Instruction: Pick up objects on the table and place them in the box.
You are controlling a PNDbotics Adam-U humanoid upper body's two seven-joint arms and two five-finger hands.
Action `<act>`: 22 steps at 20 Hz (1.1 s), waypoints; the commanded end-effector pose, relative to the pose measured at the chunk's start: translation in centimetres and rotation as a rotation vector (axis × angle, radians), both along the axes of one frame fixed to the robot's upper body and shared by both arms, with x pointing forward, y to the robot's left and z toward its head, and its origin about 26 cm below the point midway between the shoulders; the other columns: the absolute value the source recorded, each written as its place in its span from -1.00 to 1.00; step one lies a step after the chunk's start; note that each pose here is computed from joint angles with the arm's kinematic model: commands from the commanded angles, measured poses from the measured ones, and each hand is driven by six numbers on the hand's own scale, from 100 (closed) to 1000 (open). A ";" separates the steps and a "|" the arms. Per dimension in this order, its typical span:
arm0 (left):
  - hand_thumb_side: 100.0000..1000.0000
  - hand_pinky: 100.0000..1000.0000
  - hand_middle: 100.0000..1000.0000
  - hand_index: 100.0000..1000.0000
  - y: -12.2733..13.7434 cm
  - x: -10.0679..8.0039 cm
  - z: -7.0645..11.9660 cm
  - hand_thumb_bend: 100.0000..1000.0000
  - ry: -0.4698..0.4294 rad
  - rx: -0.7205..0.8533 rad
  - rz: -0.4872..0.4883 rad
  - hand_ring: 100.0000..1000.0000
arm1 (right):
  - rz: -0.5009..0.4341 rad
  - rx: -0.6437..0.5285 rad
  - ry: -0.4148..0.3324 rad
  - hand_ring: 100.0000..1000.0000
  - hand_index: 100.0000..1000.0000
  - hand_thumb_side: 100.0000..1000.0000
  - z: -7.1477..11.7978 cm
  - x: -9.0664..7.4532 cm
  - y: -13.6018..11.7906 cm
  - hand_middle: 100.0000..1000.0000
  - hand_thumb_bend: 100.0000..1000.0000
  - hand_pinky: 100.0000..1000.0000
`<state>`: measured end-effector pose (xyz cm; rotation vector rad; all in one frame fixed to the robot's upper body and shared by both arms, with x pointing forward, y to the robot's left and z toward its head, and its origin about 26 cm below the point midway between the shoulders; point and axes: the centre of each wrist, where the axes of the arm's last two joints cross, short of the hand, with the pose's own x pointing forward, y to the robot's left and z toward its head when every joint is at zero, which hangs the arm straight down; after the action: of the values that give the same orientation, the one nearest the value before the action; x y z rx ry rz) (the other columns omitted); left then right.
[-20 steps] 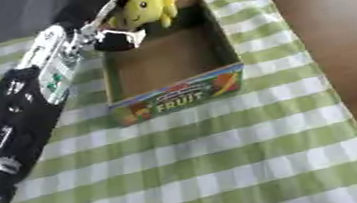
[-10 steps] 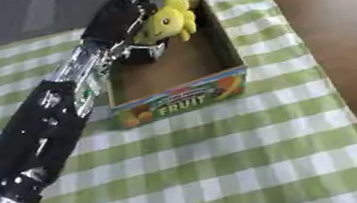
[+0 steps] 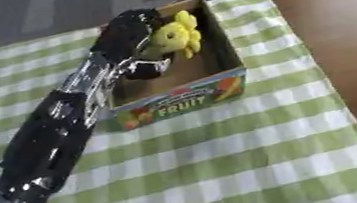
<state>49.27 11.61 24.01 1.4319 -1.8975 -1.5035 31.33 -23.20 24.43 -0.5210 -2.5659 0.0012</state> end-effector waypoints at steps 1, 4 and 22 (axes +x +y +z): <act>0.22 0.64 0.59 1.00 0.3 0.0 1.4 -0.21 -0.056 -0.013 0.016 0.68 | 0.007 0.004 -0.032 0.67 0.71 0.57 0.8 -0.3 0.0 0.14 -1.00 0.54; 0.24 0.65 0.60 0.89 0.5 0.1 1.3 -0.26 -0.050 -0.004 0.039 0.72 | 0.007 0.006 -0.033 0.67 0.71 0.56 0.8 -0.3 0.0 0.14 -1.00 0.54; 0.14 0.52 0.21 0.68 1.9 -3.4 6.9 -0.60 -0.213 -0.455 -0.132 0.43 | -0.017 0.015 -0.025 0.67 0.71 0.56 0.5 -0.4 -0.3 0.14 -1.00 0.54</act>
<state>46.77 12.90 28.53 1.3003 -2.2358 -0.9764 31.30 -23.31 24.16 -0.5282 -2.5538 -0.0241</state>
